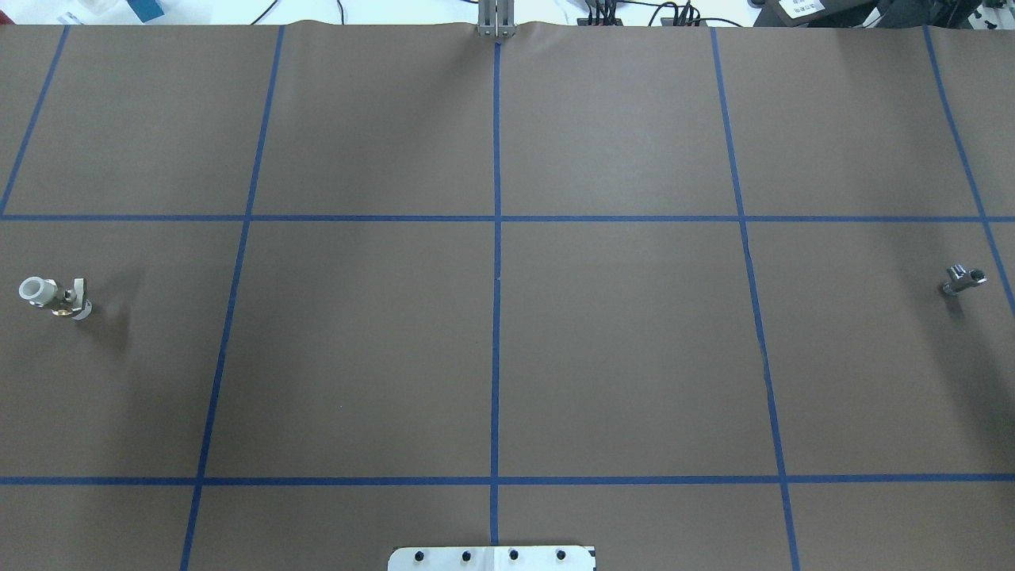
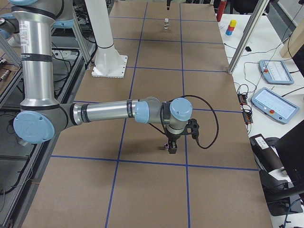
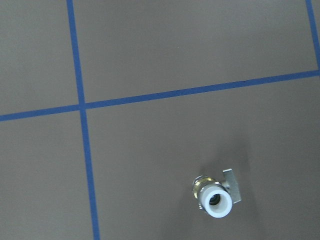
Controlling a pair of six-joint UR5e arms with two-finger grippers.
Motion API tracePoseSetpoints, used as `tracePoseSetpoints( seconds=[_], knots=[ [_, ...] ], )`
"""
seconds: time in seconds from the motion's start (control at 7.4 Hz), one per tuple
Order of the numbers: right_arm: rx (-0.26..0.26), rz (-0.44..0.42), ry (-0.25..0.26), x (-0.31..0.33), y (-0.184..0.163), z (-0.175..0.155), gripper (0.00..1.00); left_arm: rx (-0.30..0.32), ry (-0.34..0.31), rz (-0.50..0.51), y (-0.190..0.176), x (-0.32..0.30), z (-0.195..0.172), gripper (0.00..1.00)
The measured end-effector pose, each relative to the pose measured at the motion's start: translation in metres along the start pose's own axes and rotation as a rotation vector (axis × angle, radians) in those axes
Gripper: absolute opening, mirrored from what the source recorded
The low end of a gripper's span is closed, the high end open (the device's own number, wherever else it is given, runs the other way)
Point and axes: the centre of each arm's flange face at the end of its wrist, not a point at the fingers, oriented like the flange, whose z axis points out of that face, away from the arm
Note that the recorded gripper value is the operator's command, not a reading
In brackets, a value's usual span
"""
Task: Assemble PPR valve and pipe with both arms
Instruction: 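Lower the left gripper onto the white PPR valve and close it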
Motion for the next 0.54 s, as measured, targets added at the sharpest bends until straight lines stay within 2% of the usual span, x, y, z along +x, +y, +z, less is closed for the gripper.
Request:
tracePoseSetpoints(
  seconds=[0.27,0.54],
  knots=[
    [0.000,0.001,0.000,0.000,0.000,0.000,0.99,-0.021,-0.036,-0.003,-0.001,0.019,0.025,1.00],
    [-0.001,0.001,0.000,0.000,0.000,0.000,0.99,-0.032,-0.044,0.006,-0.002,0.011,0.051,1.00]
  ],
)
